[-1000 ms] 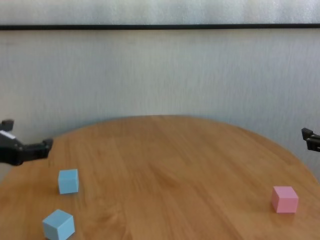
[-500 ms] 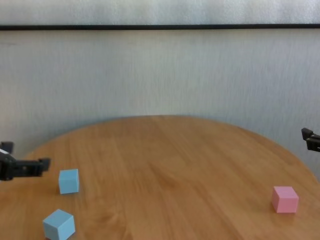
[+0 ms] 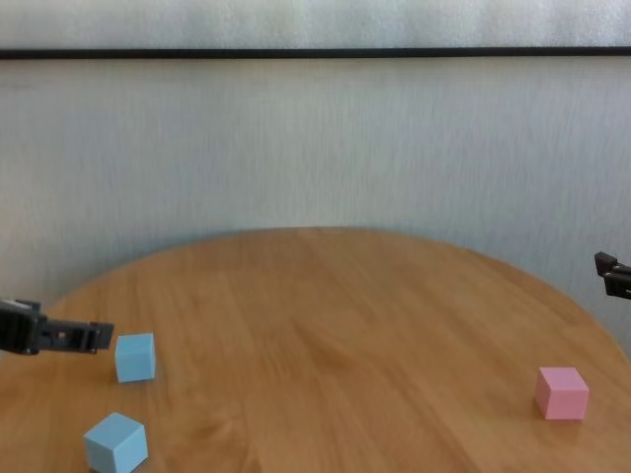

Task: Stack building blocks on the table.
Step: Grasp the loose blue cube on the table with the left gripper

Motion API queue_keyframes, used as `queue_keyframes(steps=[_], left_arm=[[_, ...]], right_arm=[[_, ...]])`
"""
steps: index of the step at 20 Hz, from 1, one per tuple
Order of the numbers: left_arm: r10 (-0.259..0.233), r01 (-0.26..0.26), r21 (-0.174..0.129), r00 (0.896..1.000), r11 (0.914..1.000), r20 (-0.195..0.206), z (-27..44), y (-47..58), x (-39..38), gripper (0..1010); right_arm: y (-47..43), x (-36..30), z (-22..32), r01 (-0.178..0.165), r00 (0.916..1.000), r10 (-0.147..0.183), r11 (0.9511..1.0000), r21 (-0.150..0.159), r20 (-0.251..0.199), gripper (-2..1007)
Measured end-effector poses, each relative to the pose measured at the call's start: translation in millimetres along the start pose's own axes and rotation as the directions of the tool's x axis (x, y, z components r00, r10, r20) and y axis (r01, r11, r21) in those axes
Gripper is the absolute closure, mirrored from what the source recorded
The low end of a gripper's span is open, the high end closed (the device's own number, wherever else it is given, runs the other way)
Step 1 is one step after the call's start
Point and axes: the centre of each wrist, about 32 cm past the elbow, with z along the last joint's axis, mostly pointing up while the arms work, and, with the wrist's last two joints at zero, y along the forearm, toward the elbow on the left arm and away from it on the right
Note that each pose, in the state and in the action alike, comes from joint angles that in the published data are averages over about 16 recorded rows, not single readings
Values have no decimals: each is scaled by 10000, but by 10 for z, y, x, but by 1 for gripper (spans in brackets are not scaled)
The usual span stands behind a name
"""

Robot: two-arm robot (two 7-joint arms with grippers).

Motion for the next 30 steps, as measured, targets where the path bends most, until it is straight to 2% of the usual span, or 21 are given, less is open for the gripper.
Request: queue_keyframes(steps=[5, 10, 13, 16, 23, 26, 30], left_arm=[[112, -129, 380, 9989, 9992, 453, 99, 29, -88, 8], [368, -418, 631, 9962, 9971, 793, 153, 21, -192, 8], [590, -643, 755, 9958, 9951, 705, 175, -1, -267, 8], [776, -813, 875, 9959, 9928, 455, 191, -20, -339, 8], [888, -868, 1015, 9959, 9910, -157, 191, 2, -494, 8], [790, -772, 937, 9967, 9926, -162, 164, 47, -542, 8], [556, -559, 842, 9984, 9949, 63, 108, 100, -586, 8]], right_arm=[[0, 0, 0, 0, 10000, 0, 10000, 0, 0, 0], [0, 0, 0, 0, 10000, 0, 10000, 0, 0, 0], [0, 0, 0, 0, 10000, 0, 10000, 0, 0, 0], [0, 0, 0, 0, 10000, 0, 10000, 0, 0, 0], [0, 0, 0, 0, 10000, 0, 10000, 0, 0, 0], [0, 0, 0, 0, 10000, 0, 10000, 0, 0, 0], [0, 0, 0, 0, 10000, 0, 10000, 0, 0, 0]])
